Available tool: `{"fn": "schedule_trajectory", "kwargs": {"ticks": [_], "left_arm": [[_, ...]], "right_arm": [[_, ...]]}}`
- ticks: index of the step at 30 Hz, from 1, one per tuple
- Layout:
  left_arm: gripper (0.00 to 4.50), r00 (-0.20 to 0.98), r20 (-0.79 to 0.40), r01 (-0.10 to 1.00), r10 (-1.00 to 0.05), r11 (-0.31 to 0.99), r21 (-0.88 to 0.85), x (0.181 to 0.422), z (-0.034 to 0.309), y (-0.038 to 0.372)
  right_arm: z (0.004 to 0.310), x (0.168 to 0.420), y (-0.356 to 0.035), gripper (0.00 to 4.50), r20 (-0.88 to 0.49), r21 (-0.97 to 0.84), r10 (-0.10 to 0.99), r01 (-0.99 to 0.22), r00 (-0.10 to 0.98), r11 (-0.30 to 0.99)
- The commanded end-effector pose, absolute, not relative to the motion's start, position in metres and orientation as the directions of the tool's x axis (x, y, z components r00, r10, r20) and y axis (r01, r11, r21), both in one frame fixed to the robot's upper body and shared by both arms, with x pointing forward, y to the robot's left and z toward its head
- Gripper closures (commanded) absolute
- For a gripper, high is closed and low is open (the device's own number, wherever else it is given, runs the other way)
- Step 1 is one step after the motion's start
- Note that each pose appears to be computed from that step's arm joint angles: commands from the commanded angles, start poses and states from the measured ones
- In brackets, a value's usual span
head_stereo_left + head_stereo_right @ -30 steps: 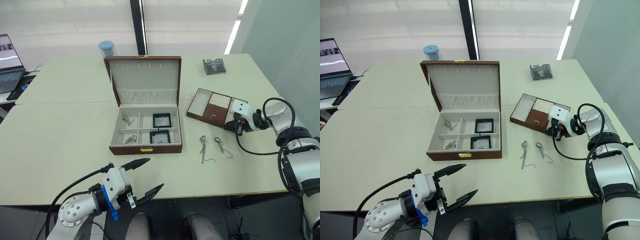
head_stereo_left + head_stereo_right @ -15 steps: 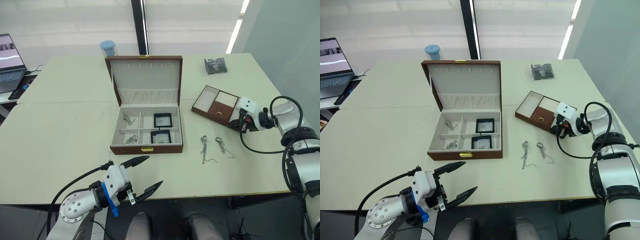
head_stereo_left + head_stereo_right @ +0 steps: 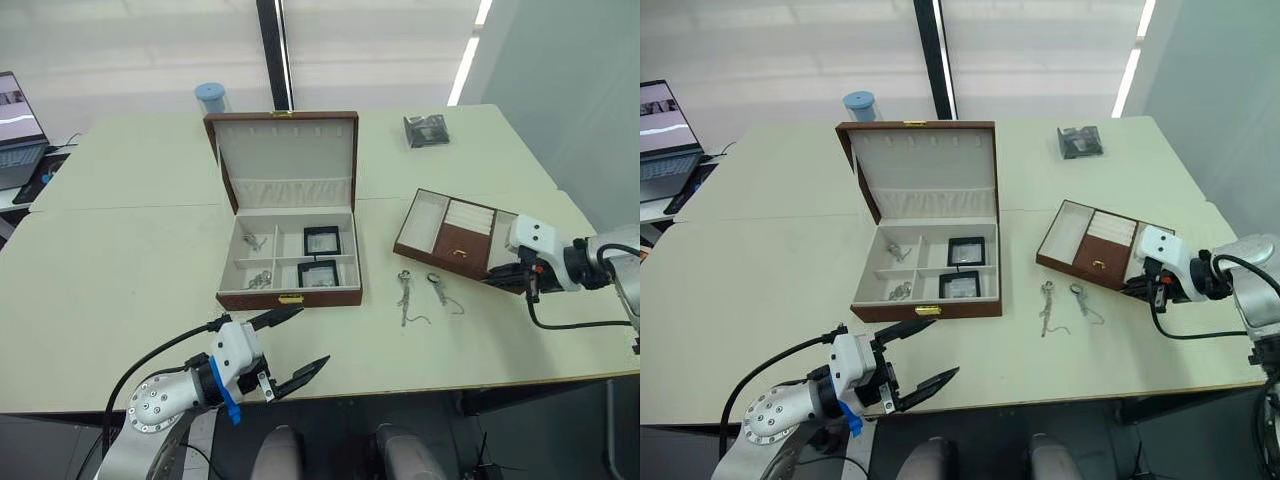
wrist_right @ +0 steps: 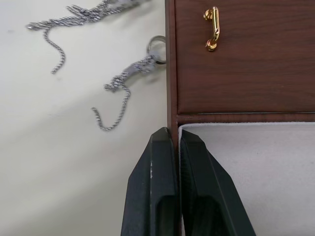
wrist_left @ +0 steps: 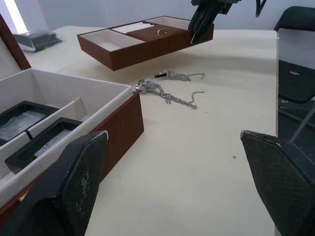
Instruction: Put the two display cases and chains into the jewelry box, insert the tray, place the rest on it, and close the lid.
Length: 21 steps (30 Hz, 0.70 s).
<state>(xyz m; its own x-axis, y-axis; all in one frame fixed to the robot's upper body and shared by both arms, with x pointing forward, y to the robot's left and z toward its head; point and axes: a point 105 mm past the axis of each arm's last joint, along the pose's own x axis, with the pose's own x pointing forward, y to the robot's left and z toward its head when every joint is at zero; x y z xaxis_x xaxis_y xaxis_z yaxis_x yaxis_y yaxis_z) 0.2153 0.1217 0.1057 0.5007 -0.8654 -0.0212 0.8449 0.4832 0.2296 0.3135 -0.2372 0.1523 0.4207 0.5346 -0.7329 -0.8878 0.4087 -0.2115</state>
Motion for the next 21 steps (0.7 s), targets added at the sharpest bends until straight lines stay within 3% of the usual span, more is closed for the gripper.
{"fn": "schedule_trajectory", "kwargs": {"ticks": [1, 13, 21], "left_arm": [[0.0, 0.49, 0.007, 0.849, -0.872, 0.479, 0.224, 0.216, 0.11, 0.12], [0.0, 0.605, 0.036, 0.774, -0.795, 0.598, 0.209, 0.219, 0.115, 0.133], [0.0, 0.709, 0.048, 0.688, -0.704, 0.705, 0.175, 0.206, 0.114, 0.142]], "right_arm": [[0.176, 0.3, -0.221, 4.48, -0.703, -0.263, 0.557, -0.89, 0.442, 0.373], [0.185, 0.285, -0.175, 4.48, -0.69, -0.271, 0.629, -0.934, 0.358, 0.233], [0.189, 0.28, -0.137, 4.48, -0.706, -0.255, 0.67, -0.965, 0.229, 0.062]]}}
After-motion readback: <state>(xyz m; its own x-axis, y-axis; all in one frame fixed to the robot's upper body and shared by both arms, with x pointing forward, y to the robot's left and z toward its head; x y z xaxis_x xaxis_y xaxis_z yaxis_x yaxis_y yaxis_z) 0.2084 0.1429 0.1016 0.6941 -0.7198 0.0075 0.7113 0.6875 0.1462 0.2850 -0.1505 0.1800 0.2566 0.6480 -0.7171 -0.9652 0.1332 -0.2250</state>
